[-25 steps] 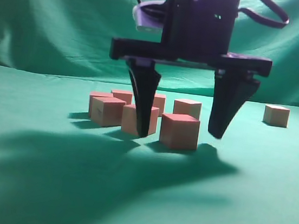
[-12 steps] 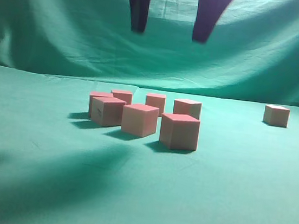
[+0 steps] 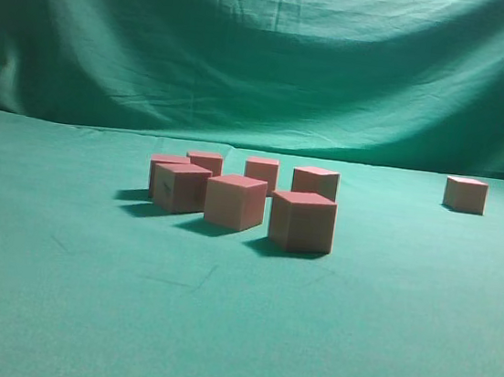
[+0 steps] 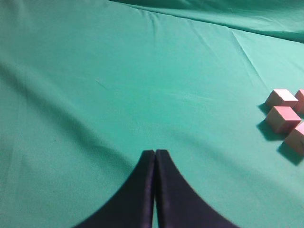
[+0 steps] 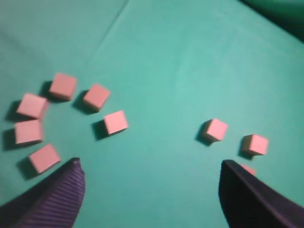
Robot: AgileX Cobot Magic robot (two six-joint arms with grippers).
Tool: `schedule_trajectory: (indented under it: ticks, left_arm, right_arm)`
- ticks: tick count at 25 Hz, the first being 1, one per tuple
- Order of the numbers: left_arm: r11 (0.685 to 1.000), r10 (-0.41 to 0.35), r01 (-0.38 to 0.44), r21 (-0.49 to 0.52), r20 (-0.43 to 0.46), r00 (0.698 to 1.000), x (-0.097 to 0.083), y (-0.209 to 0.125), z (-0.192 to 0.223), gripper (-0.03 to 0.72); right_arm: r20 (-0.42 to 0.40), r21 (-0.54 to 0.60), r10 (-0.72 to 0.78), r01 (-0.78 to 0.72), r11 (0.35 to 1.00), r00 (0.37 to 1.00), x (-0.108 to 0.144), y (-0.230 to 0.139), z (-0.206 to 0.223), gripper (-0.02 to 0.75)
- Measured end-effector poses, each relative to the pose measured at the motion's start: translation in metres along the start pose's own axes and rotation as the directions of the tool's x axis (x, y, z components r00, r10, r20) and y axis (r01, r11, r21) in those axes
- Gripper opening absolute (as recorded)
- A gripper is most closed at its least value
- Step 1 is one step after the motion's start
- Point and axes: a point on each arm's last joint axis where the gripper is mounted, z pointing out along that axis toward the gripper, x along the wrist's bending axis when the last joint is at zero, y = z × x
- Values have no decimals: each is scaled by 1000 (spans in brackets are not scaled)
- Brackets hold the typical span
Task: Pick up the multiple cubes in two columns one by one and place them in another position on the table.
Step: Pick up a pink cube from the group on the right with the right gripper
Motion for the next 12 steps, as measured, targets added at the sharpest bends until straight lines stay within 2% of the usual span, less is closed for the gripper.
schedule_trajectory:
  ticks: [2, 6, 10, 12]
  left_arm:
    - [1000, 0, 0, 0, 0, 1000, 0, 0, 0, 0]
    - [1000, 0, 0, 0, 0, 1000, 0, 0, 0, 0]
    - [1000, 0, 0, 0, 0, 1000, 0, 0, 0, 0]
    - [1000, 0, 0, 0, 0, 1000, 0, 0, 0, 0]
  right_arm:
    - [55, -25, 71, -69, 997, 996, -23, -2, -8, 576]
    - [151, -1, 224, -227, 974, 963, -74, -10, -1, 576]
    - [245, 124, 337, -374, 919, 909, -118, -39, 33, 576]
    - [258, 209, 386, -442, 873, 885, -131, -58, 59, 576]
